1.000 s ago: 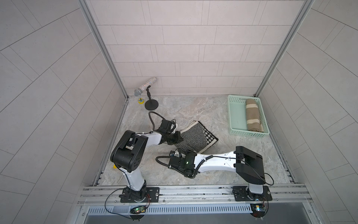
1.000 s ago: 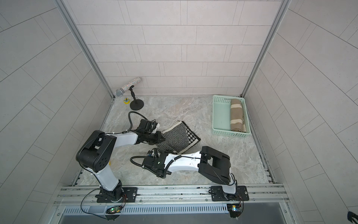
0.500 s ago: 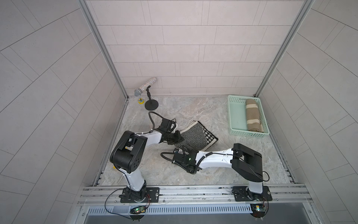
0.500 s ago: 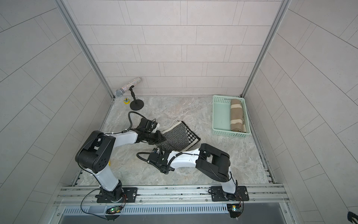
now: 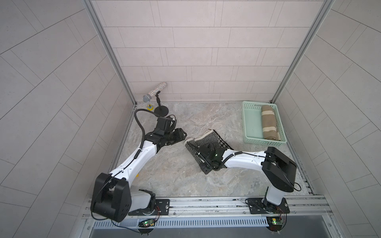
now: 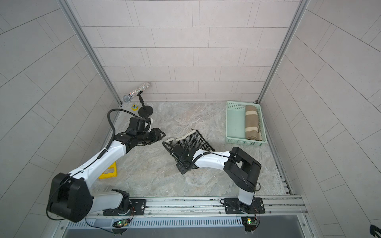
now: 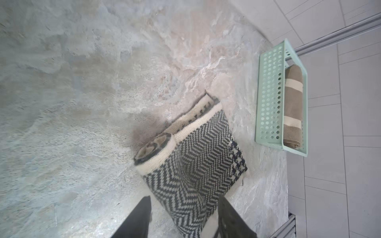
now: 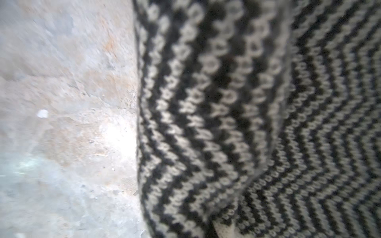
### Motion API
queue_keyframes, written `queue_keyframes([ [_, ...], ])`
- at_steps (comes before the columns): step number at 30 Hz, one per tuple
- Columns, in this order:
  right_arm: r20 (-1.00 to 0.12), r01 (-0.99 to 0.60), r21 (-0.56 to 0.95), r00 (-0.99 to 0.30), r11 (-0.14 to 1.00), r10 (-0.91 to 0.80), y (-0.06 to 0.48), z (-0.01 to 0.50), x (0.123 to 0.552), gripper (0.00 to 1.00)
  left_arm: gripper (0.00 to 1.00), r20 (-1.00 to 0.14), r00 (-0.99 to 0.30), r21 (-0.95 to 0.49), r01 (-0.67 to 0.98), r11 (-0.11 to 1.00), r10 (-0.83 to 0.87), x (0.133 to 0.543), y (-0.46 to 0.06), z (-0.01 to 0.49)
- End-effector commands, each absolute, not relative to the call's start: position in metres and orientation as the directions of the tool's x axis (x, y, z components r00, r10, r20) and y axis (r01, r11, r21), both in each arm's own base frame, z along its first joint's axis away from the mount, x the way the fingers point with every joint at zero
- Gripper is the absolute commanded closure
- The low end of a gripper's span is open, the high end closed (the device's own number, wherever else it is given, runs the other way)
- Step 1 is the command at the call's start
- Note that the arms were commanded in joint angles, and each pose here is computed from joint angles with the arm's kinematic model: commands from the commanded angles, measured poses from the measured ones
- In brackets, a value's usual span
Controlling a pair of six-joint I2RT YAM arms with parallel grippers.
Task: Roll up the scarf and place it into the basket
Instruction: Roll the scarf at the center of the board.
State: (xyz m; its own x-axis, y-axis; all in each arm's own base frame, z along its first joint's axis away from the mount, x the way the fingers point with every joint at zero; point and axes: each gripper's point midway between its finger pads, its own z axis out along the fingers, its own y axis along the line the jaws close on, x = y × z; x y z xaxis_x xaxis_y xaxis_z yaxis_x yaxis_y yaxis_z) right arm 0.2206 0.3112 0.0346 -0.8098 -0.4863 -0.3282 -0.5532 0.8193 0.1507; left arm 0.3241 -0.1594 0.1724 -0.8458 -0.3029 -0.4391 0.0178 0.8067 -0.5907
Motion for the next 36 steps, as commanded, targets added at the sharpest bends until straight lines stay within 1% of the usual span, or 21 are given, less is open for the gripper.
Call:
queue_keyframes([
  [1,-0.146,-0.401,0.479,-0.913,0.781,-0.38,0.32,0.031,0.189,1.0,0.51,-0.409,-0.876,-0.55,0.014,0.835,-0.255,0.304,-0.154,0.157],
  [2,-0.129,-0.362,0.538,-0.928,0.761,-0.35,0.322,0.034,0.192,1.0,0.56,-0.404,-0.882,-0.562,0.03,0.826,-0.243,0.302,-0.158,0.156],
  [5,-0.076,-0.264,0.683,-0.953,0.681,-0.294,0.327,0.044,0.198,1.0,0.65,-0.387,-0.901,-0.612,0.091,0.786,-0.197,0.297,-0.176,0.152],
  [9,-0.033,-0.193,0.773,-0.964,0.604,-0.265,0.327,0.051,0.204,1.0,0.72,-0.376,-0.917,-0.63,0.146,0.763,-0.136,0.294,-0.203,0.144],
  [13,-0.008,-0.146,0.815,-0.971,0.561,-0.24,0.321,0.055,0.207,1.0,0.8,-0.377,-0.922,-0.634,0.187,0.751,-0.089,0.295,-0.229,0.134],
  [19,0.022,-0.114,0.804,-0.975,0.583,-0.221,0.305,0.041,0.204,1.0,0.87,-0.364,-0.931,-0.643,0.225,0.732,-0.033,0.306,-0.261,0.112],
  [22,0.032,-0.107,0.795,-0.975,0.597,-0.218,0.301,0.034,0.203,0.98,0.9,-0.35,-0.936,-0.648,0.228,0.727,-0.019,0.314,-0.273,0.1],
  [27,0.019,-0.119,0.78,-0.977,0.615,-0.214,0.298,0.034,0.204,0.87,0.93,-0.306,-0.952,-0.63,0.196,0.751,-0.008,0.326,-0.28,0.069],
  [30,-0.004,-0.148,0.743,-0.976,0.653,-0.216,0.29,0.038,0.205,0.77,0.94,-0.251,-0.968,-0.61,0.154,0.777,-0.005,0.326,-0.278,0.046],
  [33,-0.051,-0.2,0.656,-0.974,0.728,-0.222,0.272,0.048,0.207,0.64,0.97,-0.215,-0.977,-0.587,0.125,0.8,-0.005,0.325,-0.275,0.032],
  [36,-0.135,-0.247,0.529,-0.969,0.812,-0.207,0.247,0.066,0.213,0.53,1.0,-0.201,-0.98,-0.586,0.119,0.801,-0.001,0.324,-0.275,0.026],
])
